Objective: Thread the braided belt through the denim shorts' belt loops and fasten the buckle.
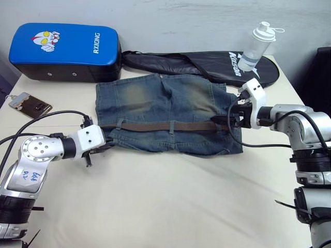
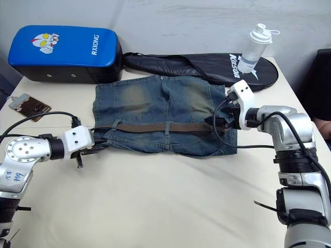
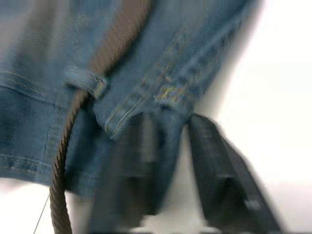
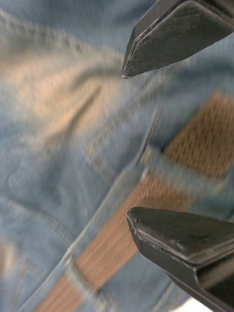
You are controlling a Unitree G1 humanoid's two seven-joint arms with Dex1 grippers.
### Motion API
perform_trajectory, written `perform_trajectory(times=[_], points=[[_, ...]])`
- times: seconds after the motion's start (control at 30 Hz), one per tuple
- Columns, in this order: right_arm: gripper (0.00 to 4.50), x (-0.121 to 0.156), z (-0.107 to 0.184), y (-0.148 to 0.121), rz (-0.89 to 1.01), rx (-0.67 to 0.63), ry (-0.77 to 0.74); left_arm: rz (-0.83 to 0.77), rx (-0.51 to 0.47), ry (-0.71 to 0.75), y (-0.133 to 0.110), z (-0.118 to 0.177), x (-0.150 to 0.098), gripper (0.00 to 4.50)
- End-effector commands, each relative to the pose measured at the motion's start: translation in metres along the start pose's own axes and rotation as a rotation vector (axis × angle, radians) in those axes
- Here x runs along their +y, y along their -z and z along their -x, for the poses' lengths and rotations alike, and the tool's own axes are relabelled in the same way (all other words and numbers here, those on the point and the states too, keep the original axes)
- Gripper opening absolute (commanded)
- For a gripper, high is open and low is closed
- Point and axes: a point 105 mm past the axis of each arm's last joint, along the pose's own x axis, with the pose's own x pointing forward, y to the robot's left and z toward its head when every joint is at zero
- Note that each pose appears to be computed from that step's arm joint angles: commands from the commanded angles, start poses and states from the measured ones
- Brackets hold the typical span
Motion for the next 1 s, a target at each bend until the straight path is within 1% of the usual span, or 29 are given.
perform_trajectory(times=[0.03, 0.07, 0.1, 0.17, 0.23, 0.3, 0.33, 0.4, 0.53, 0.6, 0.67, 0.73, 0.87, 1.0], points=[[4.5, 0.003, 0.01, -0.009, -0.056, -0.058, -0.043, 0.101, -0.109, -0.134, -0.026, 0.024, 0.031, 2.92], [4.5, 0.003, 0.011, -0.008, -0.072, -0.063, -0.047, 0.161, -0.153, -0.17, -0.032, 0.031, 0.041, 3.3], [4.5, 0.003, 0.012, -0.008, -0.083, -0.068, -0.049, 0.206, -0.175, -0.212, -0.034, 0.036, 0.052, 3.65], [4.5, 0.002, 0.012, -0.008, -0.093, -0.072, -0.051, 0.324, -0.203, -0.291, -0.032, 0.041, 0.072, 4.45], [4.5, 0.002, 0.012, -0.007, -0.095, -0.072, -0.051, 0.432, -0.201, -0.34, -0.023, 0.041, 0.085, 4.45], [4.5, 0.003, 0.012, -0.006, -0.101, -0.071, -0.058, 0.56, -0.194, -0.337, -0.013, 0.032, 0.088, 4.45], [4.5, 0.003, 0.011, -0.004, -0.103, -0.067, -0.061, 0.629, -0.179, -0.319, -0.006, 0.024, 0.087, 4.45], [4.5, 0.003, 0.011, -0.002, -0.111, -0.068, -0.066, 0.718, -0.162, -0.293, 0.003, 0.009, 0.084, 4.45], [4.5, -0.002, 0.01, 0.0, -0.136, -0.103, -0.056, 0.837, -0.165, -0.23, 0.011, -0.019, 0.08, 4.45], [4.5, -0.006, 0.008, 0.002, -0.173, -0.125, -0.052, 0.84, -0.141, -0.204, 0.014, -0.032, 0.078, 4.45], [4.5, -0.008, 0.006, 0.004, -0.201, -0.136, -0.06, 0.76, -0.082, -0.206, 0.019, -0.043, 0.077, 4.45], [4.5, -0.012, 0.002, 0.007, -0.19, -0.133, -0.042, 0.726, -0.057, -0.175, 0.019, -0.055, 0.07, 4.45], [4.5, -0.017, -0.008, 0.006, -0.175, -0.144, -0.017, 0.717, -0.051, -0.127, 0.018, -0.073, 0.056, 4.45], [4.5, -0.017, -0.017, 0.014, -0.171, -0.124, -0.03, 0.747, -0.092, -0.097, 0.012, -0.082, 0.047, 4.45]])
